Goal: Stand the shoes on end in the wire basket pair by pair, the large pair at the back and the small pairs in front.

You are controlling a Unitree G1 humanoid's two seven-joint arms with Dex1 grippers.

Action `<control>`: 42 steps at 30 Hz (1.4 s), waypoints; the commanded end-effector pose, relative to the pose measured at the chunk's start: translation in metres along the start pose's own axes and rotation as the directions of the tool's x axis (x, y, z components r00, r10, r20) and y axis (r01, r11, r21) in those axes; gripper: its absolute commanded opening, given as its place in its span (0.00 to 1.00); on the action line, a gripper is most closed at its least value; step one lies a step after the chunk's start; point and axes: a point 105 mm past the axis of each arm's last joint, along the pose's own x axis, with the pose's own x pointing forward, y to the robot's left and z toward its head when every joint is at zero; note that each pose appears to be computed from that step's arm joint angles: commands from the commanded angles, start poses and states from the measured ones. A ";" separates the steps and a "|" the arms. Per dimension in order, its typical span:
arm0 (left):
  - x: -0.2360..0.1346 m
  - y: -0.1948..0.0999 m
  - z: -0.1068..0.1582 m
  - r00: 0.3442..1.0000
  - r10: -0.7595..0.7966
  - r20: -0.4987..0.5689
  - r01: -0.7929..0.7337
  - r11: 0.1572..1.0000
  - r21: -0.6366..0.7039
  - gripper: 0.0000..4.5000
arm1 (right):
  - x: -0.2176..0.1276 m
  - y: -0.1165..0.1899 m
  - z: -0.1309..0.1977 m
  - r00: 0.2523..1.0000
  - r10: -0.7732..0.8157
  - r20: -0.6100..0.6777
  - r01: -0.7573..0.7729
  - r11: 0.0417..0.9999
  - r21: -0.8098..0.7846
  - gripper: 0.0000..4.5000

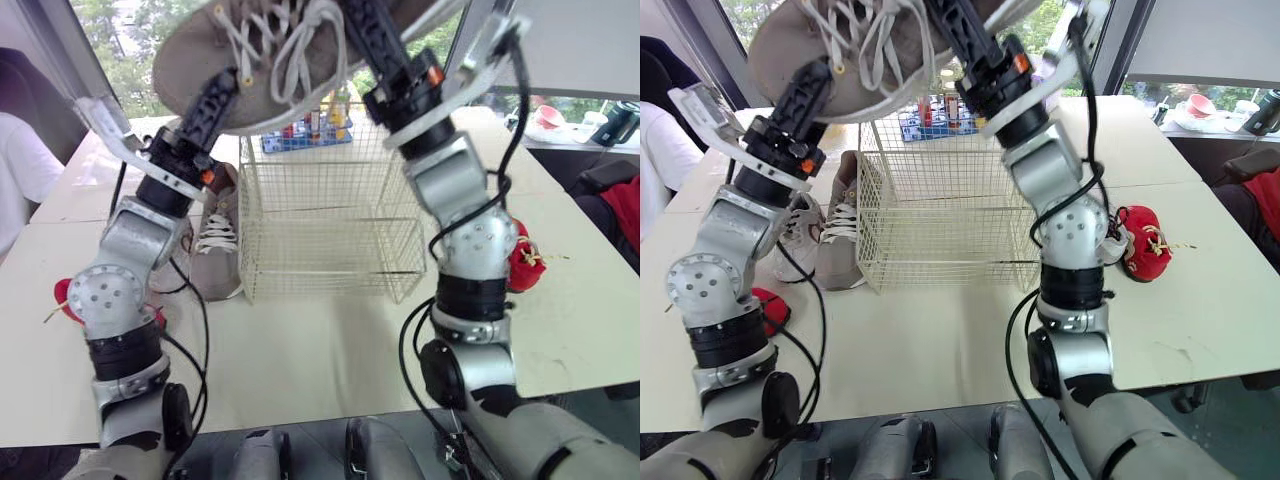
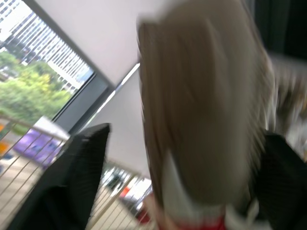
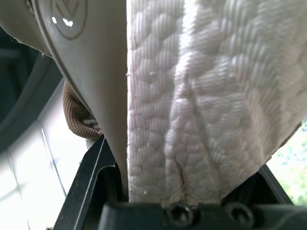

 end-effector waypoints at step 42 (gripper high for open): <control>-0.097 -0.033 -0.043 0.781 0.085 -0.619 0.113 0.955 0.273 1.00 | -0.039 -0.097 0.030 0.611 -0.092 -0.786 -0.464 0.763 -0.450 0.99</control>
